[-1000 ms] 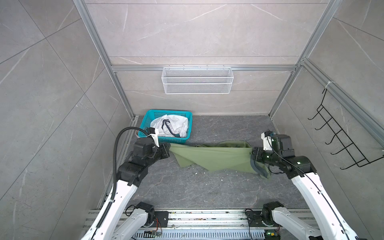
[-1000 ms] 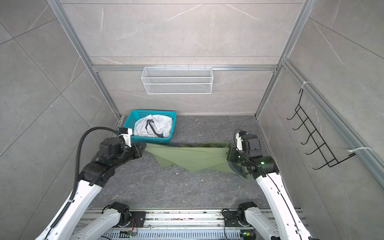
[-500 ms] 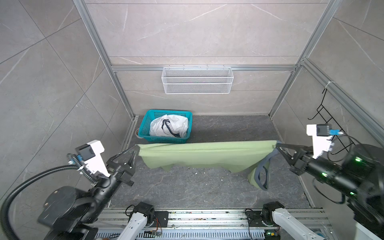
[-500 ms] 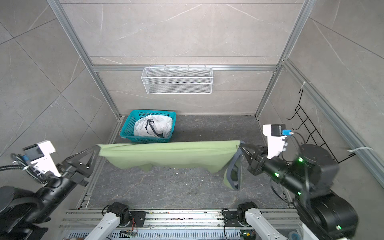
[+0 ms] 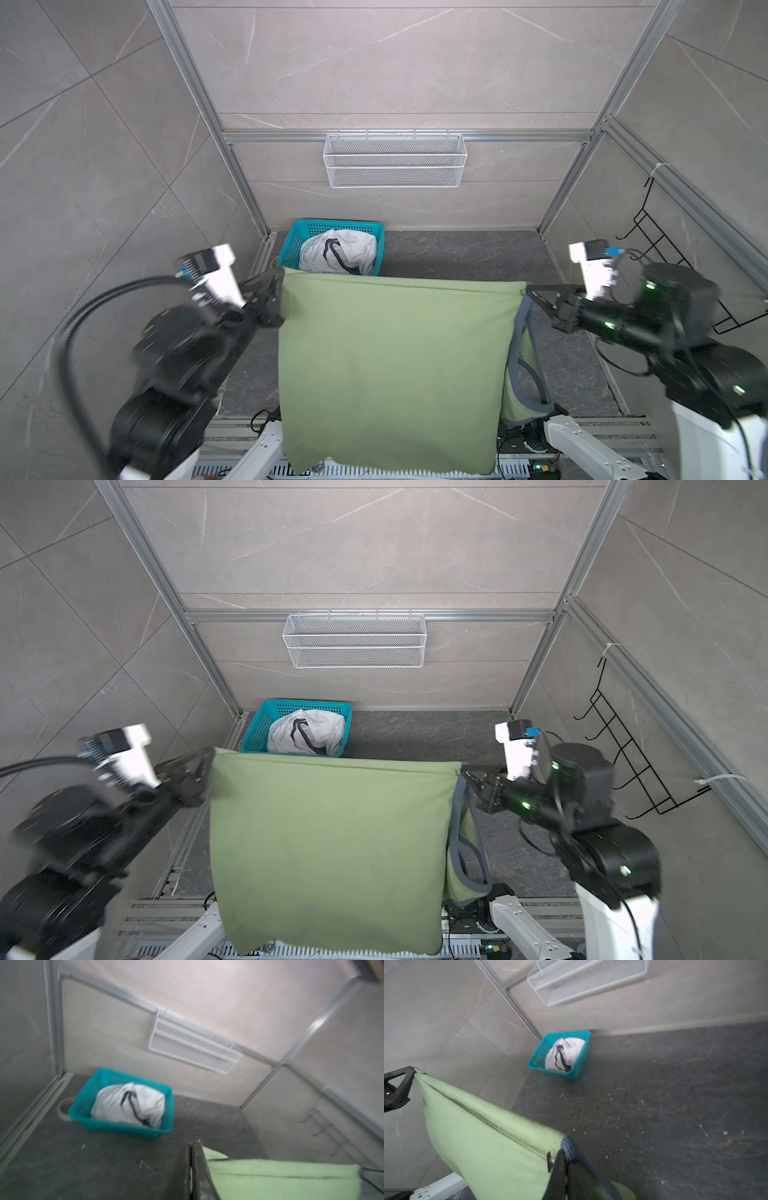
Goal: Fold and stack the tank tops
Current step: 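Lift the tank top high with both grippers and stretch it apart, then swing the tank top down and lay it flat toward the robot with both grippers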
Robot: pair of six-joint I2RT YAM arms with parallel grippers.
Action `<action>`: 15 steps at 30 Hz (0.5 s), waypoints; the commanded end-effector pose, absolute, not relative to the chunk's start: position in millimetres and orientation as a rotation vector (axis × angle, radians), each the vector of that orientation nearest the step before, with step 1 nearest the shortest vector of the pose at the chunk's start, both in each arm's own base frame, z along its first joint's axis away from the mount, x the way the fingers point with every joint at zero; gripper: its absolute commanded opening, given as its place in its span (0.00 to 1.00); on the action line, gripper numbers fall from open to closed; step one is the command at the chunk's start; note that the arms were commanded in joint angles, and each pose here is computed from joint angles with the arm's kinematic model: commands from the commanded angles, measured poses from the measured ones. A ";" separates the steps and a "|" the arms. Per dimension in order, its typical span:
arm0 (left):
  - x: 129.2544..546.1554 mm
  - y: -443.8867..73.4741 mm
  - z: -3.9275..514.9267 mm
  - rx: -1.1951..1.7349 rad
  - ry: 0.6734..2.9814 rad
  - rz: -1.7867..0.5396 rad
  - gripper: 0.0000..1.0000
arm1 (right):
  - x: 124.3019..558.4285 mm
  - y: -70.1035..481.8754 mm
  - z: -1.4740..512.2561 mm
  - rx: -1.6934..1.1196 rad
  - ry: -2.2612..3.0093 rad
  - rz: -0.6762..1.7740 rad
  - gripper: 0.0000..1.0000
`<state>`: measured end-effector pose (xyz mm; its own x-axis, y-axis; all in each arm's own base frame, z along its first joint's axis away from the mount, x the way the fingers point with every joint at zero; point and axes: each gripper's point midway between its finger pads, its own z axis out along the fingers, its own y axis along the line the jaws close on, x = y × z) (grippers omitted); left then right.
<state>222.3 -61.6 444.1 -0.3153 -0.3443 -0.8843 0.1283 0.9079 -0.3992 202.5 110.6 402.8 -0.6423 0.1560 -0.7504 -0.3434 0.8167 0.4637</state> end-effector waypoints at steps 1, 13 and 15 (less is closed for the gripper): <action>287.4 -47.3 350.9 -0.291 2.064 -0.186 0.00 | 259.6 116.5 350.6 -0.064 2.220 0.739 0.00; 403.2 -50.4 156.4 -0.438 2.470 0.153 0.00 | 411.0 133.7 165.8 0.083 2.560 0.603 0.44; 410.8 -44.7 144.6 -0.468 2.512 0.172 0.10 | 418.6 120.1 160.7 0.108 2.583 0.479 0.54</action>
